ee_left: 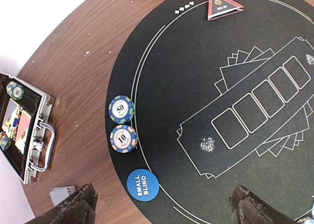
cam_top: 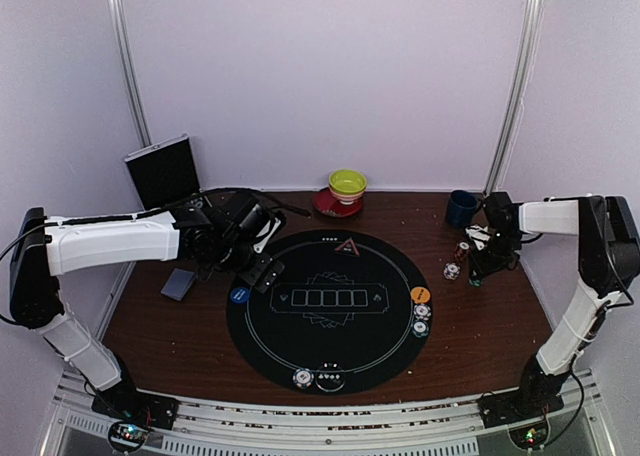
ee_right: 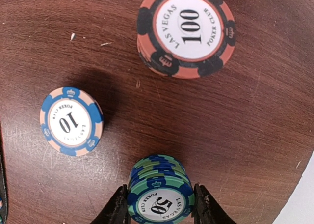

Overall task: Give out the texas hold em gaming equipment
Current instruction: Pick up the pile of poker chips from the pile of poker chips, then place the poker chips pile in the dealer area, then pick up the pile of poker chips from the pile of poker chips, then place the poker chips pile in the community card area.

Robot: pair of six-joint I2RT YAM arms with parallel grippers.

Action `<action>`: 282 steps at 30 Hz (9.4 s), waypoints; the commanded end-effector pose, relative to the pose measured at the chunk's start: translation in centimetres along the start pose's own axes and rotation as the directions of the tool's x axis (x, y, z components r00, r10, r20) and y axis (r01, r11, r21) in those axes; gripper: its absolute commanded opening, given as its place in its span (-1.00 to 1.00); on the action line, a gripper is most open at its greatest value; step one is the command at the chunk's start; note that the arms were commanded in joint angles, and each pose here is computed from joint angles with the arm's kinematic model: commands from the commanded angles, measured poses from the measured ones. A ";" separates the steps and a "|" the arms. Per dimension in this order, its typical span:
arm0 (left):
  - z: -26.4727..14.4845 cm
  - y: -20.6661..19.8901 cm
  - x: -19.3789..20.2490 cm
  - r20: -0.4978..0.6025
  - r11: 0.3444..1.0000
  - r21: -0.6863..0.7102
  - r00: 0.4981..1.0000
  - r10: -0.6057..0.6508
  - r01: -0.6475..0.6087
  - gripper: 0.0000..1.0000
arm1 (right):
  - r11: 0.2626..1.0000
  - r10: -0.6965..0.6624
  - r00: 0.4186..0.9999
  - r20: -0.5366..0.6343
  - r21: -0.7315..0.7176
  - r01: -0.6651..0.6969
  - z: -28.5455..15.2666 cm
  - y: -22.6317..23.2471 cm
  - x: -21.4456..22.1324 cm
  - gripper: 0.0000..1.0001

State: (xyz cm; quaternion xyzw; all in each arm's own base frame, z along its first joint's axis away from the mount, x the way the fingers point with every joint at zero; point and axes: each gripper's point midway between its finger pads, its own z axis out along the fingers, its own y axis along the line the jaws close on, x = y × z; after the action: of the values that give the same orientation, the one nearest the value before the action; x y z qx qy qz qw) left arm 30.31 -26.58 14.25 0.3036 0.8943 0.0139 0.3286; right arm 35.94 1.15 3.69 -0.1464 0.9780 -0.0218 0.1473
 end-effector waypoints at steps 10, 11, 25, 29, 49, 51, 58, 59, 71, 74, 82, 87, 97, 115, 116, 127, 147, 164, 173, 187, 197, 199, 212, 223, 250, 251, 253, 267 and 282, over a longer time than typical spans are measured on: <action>-0.7 1.2 -1.3 0.058 0.999 -0.019 0.997 -0.042 0.043 0.96 | 0.992 -0.128 0.968 0.215 0.029 0.124 -7.4 4.4 -4.5 -0.27; -0.8 1.7 -1.4 0.060 0.998 -0.027 0.997 -0.053 0.055 0.96 | 0.988 -0.154 0.962 0.227 0.032 0.150 -8.0 5.3 -5.1 -0.27; -3.2 8.5 -2.3 0.143 0.962 -0.116 0.963 -0.229 0.246 0.96 | 0.746 -0.608 0.708 0.360 -0.045 0.664 -13.8 29.9 -8.0 -0.25; -5.2 10.3 -2.9 0.203 0.946 -0.141 0.944 -0.261 0.292 0.96 | 0.623 -0.711 0.605 0.358 -0.078 0.778 -12.9 37.0 -5.6 -0.24; -6.8 13.1 -3.1 0.268 0.918 -0.154 0.910 -0.316 0.365 0.96 | 0.368 -0.842 0.410 0.351 -0.183 0.912 -8.6 51.7 3.9 -0.23; -6.5 13.1 -3.1 0.262 0.919 -0.152 0.912 -0.317 0.363 0.96 | 0.342 -0.847 0.394 0.357 -0.201 0.918 -8.9 52.3 5.0 -0.22; -6.2 13.2 -3.0 0.255 0.920 -0.147 0.912 -0.321 0.364 0.96 | 0.300 -0.860 0.367 0.355 -0.232 0.925 -8.6 53.1 7.0 -0.20; -6.1 13.2 -3.0 0.253 0.920 -0.147 0.913 -0.321 0.364 0.96 | 0.297 -0.859 0.367 0.356 -0.236 0.925 -8.6 53.2 7.0 -0.20; -6.0 13.1 -3.0 0.250 0.922 -0.139 0.913 -0.322 0.362 0.96 | 0.289 -0.865 0.358 0.351 -0.234 0.928 -7.9 53.8 7.6 -0.20; -5.9 13.1 -3.0 0.247 0.922 -0.138 0.914 -0.321 0.362 0.96 | 0.289 -0.867 0.355 0.350 -0.227 0.930 -7.6 53.8 7.6 -0.19; -5.7 13.1 -2.9 0.244 0.923 -0.136 0.915 -0.321 0.360 0.96 | 0.297 -0.865 0.358 0.352 -0.214 0.930 -7.2 53.9 7.3 -0.18; -5.7 13.0 -3.0 0.243 0.924 -0.131 0.915 -0.322 0.360 0.96 | 0.299 -0.870 0.355 0.342 -0.206 0.932 -6.7 53.8 7.3 -0.14; -5.6 12.8 -3.0 0.240 0.928 -0.122 0.918 -0.316 0.352 0.96 | 0.283 -0.882 0.340 0.327 -0.209 0.936 -6.3 53.6 7.7 -0.05; -5.2 12.7 -2.9 0.228 0.931 -0.117 0.922 -0.314 0.346 0.96 | 0.381 -0.820 0.351 0.452 -0.028 0.924 -15.6 50.5 1.7 0.79; -5.0 12.6 -2.8 0.223 0.932 -0.117 0.923 -0.313 0.344 0.96 | 0.401 -0.816 0.363 0.451 -0.011 0.916 -16.0 49.7 1.0 0.81; -3.6 11.3 -2.5 0.181 0.946 -0.069 0.936 -0.301 0.317 0.96 | 0.735 -0.611 0.628 0.482 0.051 0.676 -18.0 33.7 -10.7 1.00; -2.0 3.5 -0.4 0.044 0.946 0.193 0.960 -0.276 0.262 0.96 | 0.989 0.039 0.949 0.312 0.122 -0.081 -9.2 0.0 -12.6 0.98; -2.3 2.9 1.1 0.076 0.955 0.215 0.972 -0.224 0.204 0.96 | 0.989 0.094 0.980 0.177 0.097 -0.112 -3.8 -2.3 -9.3 0.79; -2.1 3.2 1.3 0.074 0.956 0.200 0.969 -0.234 0.216 0.96 | 0.993 0.098 0.984 0.149 0.052 -0.107 -1.7 -1.6 -9.5 0.73; -2.6 3.8 1.0 0.096 0.960 0.174 0.967 -0.237 0.218 0.96 | 0.991 0.110 0.988 0.106 0.061 -0.117 0.8 -1.8 -9.4 0.61; -2.8 4.0 0.8 0.105 0.961 0.166 0.965 -0.240 0.220 0.96 | 0.989 0.122 0.984 0.126 0.064 -0.131 0.4 -2.1 -9.8 0.43; -2.8 4.0 0.9 0.104 0.961 0.166 0.965 -0.240 0.221 0.96 | 0.989 0.123 0.984 0.128 0.063 -0.132 0.4 -2.1 -9.8 0.39; -2.9 4.2 0.8 0.108 0.962 0.160 0.965 -0.240 0.221 0.96 | 0.990 0.123 0.984 0.132 0.059 -0.132 0.3 -2.1 -9.8 0.14; -2.8 4.2 0.9 0.107 0.963 0.156 0.965 -0.240 0.222 0.96 | 0.989 0.124 0.983 0.135 0.057 -0.133 0.1 -2.1 -9.9 -0.10; -3.0 4.7 0.7 0.116 0.964 0.136 0.963 -0.245 0.229 0.96 | 0.997 0.048 0.960 0.274 0.045 -0.063 -5.2 0.0 -12.2 -0.23; -3.0 4.9 0.7 0.118 0.963 0.133 0.961 -0.248 0.232 0.96 | 0.999 0.026 0.956 0.293 0.038 -0.039 -6.0 1.0 -12.7 -0.23; -3.2 5.4 0.7 0.124 0.962 0.126 0.958 -0.258 0.242 0.96 | 1.000 -0.023 0.945 0.326 0.021 0.017 -7.4 3.5 -13.5 -0.23; -3.1 9.4 1.2 0.138 0.945 0.043 0.935 -0.327 0.324 0.96 | 0.883 -0.411 0.857 0.311 -0.098 0.459 -7.1 26.6 -15.8 -0.25; -3.5 10.4 1.2 0.153 0.939 0.025 0.927 -0.343 0.344 0.96 | 0.710 -0.647 0.713 0.270 -0.127 0.692 -1.5 43.4 -12.5 -0.25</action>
State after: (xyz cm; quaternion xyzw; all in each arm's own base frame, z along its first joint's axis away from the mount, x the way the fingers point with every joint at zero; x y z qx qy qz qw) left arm 32.56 -17.10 17.40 0.1529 0.9141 -0.0626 0.3704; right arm 34.57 45.07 3.63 -0.5028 0.8399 0.0576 0.1961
